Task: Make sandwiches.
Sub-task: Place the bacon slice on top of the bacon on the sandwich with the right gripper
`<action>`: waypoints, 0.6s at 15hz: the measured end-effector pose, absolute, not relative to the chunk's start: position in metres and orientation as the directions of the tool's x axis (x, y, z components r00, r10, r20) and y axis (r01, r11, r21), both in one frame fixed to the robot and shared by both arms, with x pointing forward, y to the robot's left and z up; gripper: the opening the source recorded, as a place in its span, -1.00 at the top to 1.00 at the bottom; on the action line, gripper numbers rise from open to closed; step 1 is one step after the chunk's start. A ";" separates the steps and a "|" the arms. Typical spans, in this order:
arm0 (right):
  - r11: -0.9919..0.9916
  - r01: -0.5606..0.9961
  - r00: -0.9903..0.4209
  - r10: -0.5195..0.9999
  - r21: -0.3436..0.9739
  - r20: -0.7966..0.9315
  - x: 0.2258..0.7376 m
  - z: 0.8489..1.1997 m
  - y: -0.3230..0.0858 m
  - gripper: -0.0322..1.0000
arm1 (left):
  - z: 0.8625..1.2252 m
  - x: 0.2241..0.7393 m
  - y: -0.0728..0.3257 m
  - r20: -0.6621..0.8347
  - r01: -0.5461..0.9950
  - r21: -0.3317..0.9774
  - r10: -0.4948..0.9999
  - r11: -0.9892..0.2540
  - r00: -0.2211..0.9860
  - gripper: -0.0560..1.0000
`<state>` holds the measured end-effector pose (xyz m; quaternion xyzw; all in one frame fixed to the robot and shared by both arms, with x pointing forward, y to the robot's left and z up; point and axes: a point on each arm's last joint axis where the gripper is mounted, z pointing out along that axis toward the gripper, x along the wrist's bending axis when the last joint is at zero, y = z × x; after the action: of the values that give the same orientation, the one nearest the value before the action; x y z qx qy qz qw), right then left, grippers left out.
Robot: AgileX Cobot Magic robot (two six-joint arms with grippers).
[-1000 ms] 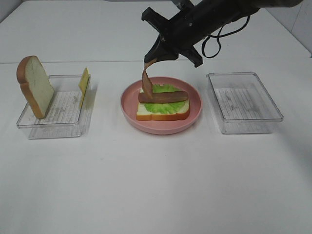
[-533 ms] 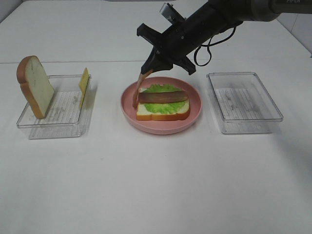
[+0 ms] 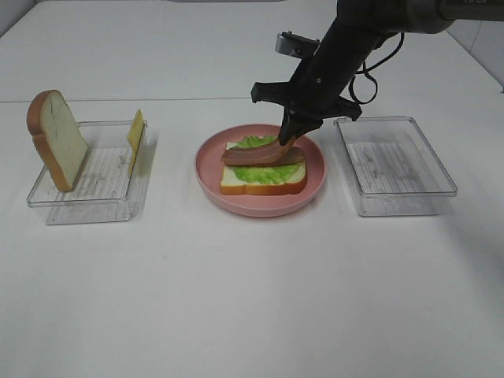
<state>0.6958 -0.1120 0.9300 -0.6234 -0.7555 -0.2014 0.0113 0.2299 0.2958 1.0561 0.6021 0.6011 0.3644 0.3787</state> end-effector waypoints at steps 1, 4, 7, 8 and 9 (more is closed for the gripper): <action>0.148 0.945 -0.225 0.942 0.291 0.250 0.696 0.930 -0.113 0.88 | 1.056 0.230 0.296 -0.016 0.448 0.894 1.000 0.009 0.012 -0.95; 0.150 0.947 -0.222 0.945 0.285 0.239 0.696 0.929 -0.115 0.88 | 1.056 0.230 0.296 -0.016 0.448 0.894 1.000 0.009 0.012 -0.95; 0.149 0.952 -0.217 0.946 0.269 0.242 0.694 0.929 -0.115 0.63 | 1.056 0.230 0.296 -0.016 0.448 0.894 1.000 0.009 0.012 -0.95; 0.150 0.953 -0.216 0.946 0.263 0.243 0.694 0.929 -0.115 0.28 | 1.056 0.230 0.296 -0.016 0.448 0.894 1.000 0.009 0.012 -0.95; 0.155 0.956 -0.216 0.946 0.249 0.242 0.692 0.929 -0.115 0.07 | 1.056 0.230 0.296 -0.016 0.448 0.894 1.000 0.009 0.012 -0.95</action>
<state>0.6924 -0.1150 0.9287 -0.6258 -0.7598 -0.1758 0.0146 0.2299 0.2958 1.0561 0.6021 0.6011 0.3644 0.3787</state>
